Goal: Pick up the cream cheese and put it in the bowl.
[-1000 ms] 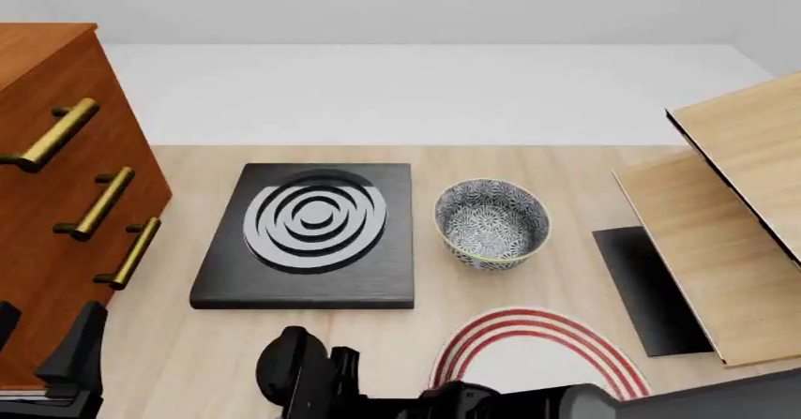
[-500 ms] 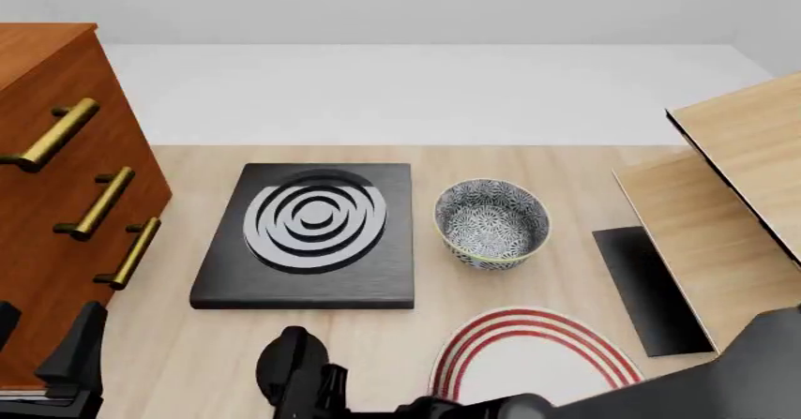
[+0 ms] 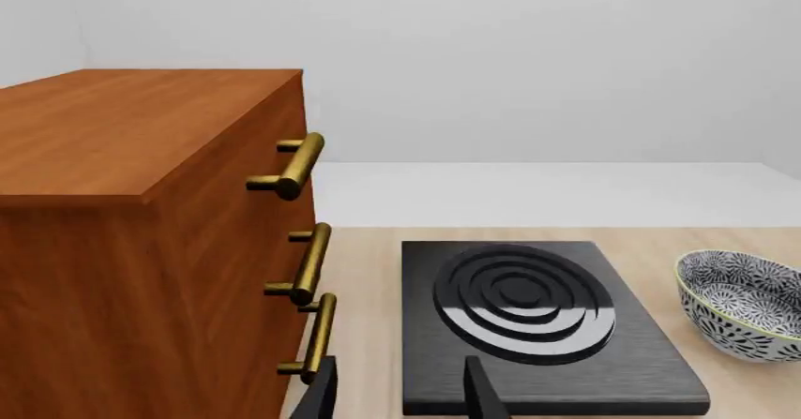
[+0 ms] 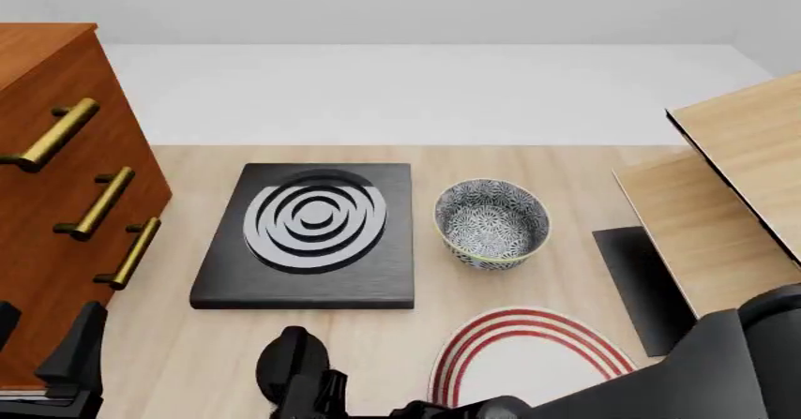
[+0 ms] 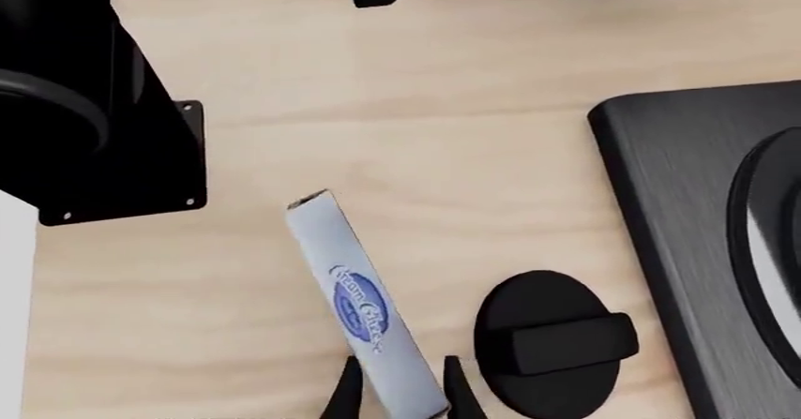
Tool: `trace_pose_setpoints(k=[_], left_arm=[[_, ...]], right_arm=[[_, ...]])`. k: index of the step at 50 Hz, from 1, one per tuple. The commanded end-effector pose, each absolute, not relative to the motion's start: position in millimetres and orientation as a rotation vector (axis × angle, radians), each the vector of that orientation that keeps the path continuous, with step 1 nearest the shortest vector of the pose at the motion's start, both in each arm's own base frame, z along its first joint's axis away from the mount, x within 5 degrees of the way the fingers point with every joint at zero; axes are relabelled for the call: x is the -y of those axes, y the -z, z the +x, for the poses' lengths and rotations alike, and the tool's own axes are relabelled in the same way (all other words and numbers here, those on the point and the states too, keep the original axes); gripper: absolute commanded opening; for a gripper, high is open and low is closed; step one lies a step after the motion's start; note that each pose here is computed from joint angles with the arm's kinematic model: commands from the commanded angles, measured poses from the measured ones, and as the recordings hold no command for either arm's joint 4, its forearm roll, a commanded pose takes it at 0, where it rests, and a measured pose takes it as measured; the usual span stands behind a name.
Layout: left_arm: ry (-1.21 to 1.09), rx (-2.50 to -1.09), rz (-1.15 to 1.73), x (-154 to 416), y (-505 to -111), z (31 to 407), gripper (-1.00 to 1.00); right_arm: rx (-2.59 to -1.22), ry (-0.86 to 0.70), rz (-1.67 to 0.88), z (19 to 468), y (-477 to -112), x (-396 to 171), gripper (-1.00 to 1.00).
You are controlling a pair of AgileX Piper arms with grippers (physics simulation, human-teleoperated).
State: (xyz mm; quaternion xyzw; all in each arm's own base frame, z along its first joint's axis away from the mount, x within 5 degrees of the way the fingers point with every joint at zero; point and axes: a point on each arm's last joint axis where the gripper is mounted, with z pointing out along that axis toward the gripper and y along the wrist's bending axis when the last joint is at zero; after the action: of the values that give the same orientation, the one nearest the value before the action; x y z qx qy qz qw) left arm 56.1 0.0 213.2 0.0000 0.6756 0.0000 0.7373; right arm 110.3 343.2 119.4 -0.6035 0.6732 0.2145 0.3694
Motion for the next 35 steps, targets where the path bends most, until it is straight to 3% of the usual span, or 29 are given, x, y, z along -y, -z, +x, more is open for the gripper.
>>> trace_pose_setpoints(k=[1, 35], left_arm=[[0.0, -1.484, 0.0, 0, -213, 56, 1.0], [0.0, -1.484, 0.0, 0, -213, 56, 1.0]], right_arm=[[-1.739, -0.551, -1.557, 109, -117, -341, -1.0], [-1.625, -0.582, -1.578, 84, -169, -305, -1.0]])
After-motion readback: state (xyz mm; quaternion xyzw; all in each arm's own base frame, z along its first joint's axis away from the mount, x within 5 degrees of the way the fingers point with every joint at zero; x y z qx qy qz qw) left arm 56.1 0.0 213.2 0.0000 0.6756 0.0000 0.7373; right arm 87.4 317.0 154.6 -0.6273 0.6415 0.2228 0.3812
